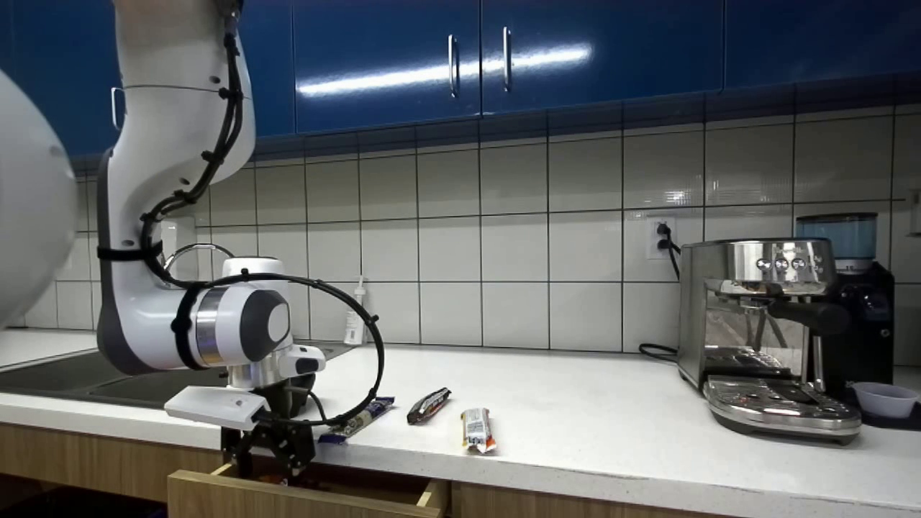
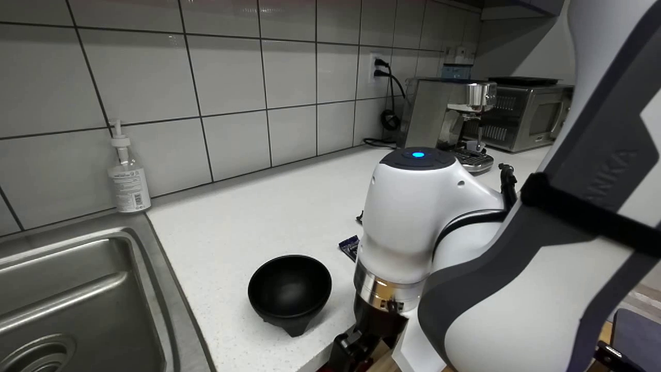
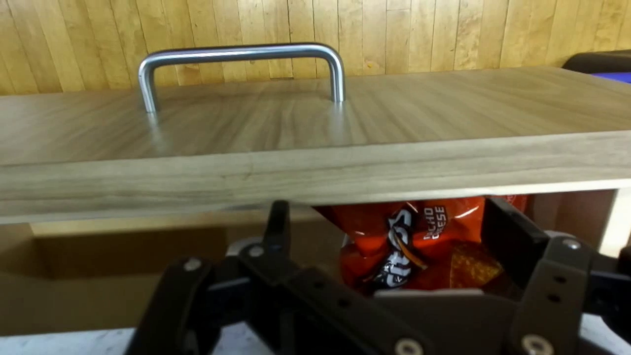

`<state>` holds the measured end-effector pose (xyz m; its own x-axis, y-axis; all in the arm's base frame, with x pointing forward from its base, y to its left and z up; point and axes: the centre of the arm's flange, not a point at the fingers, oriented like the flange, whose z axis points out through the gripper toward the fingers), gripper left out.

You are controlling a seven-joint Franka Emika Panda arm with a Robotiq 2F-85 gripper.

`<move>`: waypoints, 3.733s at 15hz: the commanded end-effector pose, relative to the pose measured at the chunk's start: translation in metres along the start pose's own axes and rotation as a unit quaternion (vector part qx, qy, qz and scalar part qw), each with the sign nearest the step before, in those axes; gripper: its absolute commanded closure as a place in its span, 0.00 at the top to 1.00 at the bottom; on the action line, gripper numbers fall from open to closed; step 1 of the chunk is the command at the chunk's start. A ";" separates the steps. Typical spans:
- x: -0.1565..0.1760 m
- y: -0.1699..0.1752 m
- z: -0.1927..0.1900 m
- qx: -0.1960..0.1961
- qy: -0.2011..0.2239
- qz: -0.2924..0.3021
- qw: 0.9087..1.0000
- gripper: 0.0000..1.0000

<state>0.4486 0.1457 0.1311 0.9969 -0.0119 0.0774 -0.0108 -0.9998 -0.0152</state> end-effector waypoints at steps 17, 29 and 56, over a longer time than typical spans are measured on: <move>-0.029 -0.003 0.003 0.000 -0.079 -0.009 0.997 1.00; -0.065 -0.008 0.004 -0.001 -0.114 -0.017 0.993 1.00; -0.120 -0.007 0.023 0.007 -0.199 0.003 0.980 1.00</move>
<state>0.3366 0.1563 0.0997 0.9564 -0.0092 -0.2919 -0.0176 -0.9995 -0.0263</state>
